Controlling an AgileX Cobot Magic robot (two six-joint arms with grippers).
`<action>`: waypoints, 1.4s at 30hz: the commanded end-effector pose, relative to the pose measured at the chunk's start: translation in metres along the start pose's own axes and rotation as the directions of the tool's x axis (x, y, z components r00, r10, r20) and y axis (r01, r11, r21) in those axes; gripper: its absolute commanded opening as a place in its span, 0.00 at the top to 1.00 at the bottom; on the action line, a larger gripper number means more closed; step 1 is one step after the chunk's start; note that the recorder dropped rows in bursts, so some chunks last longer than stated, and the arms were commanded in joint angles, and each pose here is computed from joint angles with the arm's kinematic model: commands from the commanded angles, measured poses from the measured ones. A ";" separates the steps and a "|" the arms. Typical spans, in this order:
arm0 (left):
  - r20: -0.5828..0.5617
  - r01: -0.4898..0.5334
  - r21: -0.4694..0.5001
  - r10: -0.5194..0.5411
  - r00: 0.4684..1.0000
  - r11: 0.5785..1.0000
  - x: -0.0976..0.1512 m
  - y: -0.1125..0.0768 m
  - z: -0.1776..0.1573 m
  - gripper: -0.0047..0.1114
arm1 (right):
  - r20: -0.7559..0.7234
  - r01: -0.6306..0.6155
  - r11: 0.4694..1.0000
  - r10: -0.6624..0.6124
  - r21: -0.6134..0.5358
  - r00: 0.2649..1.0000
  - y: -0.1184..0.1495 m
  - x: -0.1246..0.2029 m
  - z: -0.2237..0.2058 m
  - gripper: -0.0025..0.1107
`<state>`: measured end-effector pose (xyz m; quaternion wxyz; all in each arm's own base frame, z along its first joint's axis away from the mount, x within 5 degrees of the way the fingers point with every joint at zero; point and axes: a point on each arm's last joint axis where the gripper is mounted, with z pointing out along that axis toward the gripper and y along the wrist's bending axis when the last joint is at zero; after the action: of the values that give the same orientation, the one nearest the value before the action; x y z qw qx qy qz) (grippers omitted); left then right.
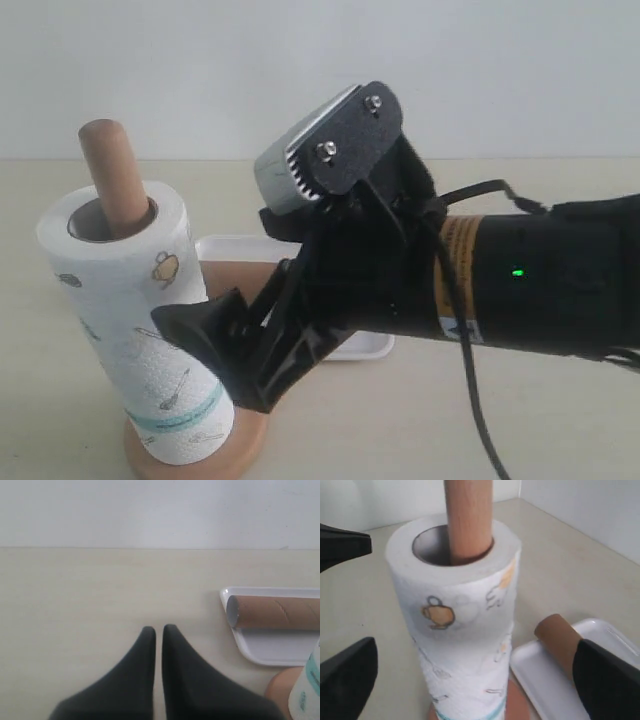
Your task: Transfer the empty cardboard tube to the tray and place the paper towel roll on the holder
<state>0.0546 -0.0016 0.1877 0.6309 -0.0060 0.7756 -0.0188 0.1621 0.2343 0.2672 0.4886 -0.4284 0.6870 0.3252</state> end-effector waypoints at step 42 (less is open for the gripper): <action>0.001 -0.003 -0.003 0.003 1.000 1.000 0.001 0.000 0.000 0.92 | 0.004 -0.140 0.822 0.166 0.551 0.986 -0.023 -0.029 -0.127 0.95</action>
<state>0.0546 -0.0016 0.1877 0.6309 -0.0039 0.7757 -0.0171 0.1390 0.1235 0.3332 0.5477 -0.2230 0.7939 0.1416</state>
